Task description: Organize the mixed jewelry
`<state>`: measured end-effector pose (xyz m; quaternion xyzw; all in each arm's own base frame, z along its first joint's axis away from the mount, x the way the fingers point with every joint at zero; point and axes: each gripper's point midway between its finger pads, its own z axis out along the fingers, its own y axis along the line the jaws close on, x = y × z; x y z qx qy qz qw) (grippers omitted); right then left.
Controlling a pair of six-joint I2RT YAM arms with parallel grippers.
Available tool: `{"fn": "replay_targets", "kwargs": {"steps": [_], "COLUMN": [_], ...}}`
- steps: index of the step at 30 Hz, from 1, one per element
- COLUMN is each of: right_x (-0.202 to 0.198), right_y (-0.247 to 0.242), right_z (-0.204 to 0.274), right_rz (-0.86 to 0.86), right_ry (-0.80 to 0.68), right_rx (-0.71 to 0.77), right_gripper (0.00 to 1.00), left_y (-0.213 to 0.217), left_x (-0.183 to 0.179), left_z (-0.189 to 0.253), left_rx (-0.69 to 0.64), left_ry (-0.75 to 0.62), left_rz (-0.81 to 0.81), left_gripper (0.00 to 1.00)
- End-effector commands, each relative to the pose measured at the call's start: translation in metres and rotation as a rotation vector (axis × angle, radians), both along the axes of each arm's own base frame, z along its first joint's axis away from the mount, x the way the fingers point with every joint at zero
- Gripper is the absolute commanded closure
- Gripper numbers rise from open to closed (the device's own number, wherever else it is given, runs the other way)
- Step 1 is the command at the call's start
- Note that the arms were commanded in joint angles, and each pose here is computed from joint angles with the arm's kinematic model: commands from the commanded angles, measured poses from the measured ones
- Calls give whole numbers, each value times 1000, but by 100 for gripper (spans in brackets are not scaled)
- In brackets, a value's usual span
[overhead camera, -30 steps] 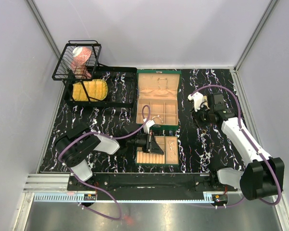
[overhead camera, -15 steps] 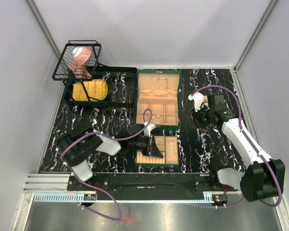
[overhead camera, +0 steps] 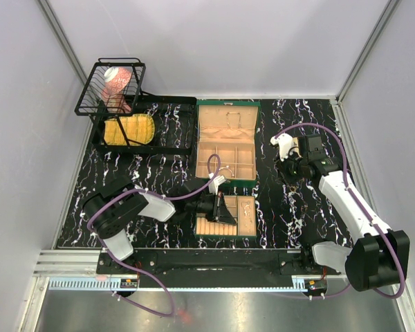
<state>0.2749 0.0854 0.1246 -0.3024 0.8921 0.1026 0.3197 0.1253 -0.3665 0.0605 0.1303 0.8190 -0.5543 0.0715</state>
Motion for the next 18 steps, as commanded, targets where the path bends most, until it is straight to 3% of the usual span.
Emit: {"fn": "replay_targets", "kwargs": {"steps": [1,18], "right_x": [4,2], "right_y": [1,1], "right_z": [12,12], "right_rz": [8,11], "right_ry": [-52,-55], "right_rx": [14,11], "right_gripper": [70,70], "left_y": [-9,-8], "left_x": [8,7], "left_z": [11,-5], "left_rx": [-32,2], "left_ry": [-57,-25], "left_rz": [2,-5], "left_gripper": [100,100]}}
